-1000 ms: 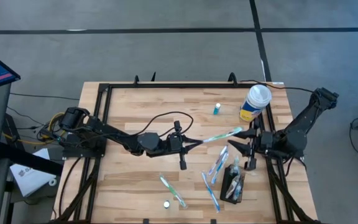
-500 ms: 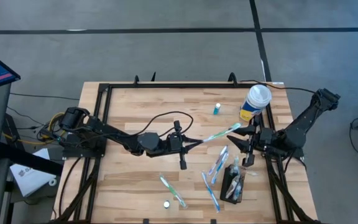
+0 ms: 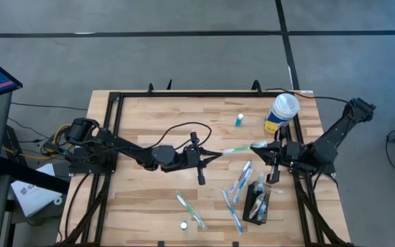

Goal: Pick & Place toothbrushing station
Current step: Put the green toothbrush into the black wire organizer

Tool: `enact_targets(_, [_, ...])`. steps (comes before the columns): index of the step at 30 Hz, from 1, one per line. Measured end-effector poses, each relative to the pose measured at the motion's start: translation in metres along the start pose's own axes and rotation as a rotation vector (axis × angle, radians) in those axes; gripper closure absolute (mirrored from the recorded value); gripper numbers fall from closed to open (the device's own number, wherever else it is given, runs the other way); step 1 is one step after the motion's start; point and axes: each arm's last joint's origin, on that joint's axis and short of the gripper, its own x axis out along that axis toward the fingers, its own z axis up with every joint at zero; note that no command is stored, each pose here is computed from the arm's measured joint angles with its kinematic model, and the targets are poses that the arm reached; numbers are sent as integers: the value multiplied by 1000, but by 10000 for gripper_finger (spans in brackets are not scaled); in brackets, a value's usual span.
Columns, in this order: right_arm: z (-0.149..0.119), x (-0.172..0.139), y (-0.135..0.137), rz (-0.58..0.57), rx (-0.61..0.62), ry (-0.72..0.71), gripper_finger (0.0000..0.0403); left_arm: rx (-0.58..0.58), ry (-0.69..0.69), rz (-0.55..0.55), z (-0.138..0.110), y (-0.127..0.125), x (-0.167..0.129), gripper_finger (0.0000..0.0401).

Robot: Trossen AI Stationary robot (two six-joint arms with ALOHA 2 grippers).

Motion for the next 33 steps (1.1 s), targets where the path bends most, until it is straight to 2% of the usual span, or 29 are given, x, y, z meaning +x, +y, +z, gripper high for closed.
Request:
enact_targets(11, [0, -5, 3, 23, -32, 9, 400, -5, -15, -11, 0, 0, -1, 390])
enact_targets(18, [-1, -6, 4, 31, -39, 14, 402, -11, -40, -49, 4, -1, -3, 340])
enact_targets(24, [1, -21, 15, 129, 3, 19, 402, -16, -48, -54, 9, -1, -6, 306])
enact_targets(33, [4, -56, 29, 265, 42, 45, 403, -21, -53, -58, 11, -2, -8, 304])
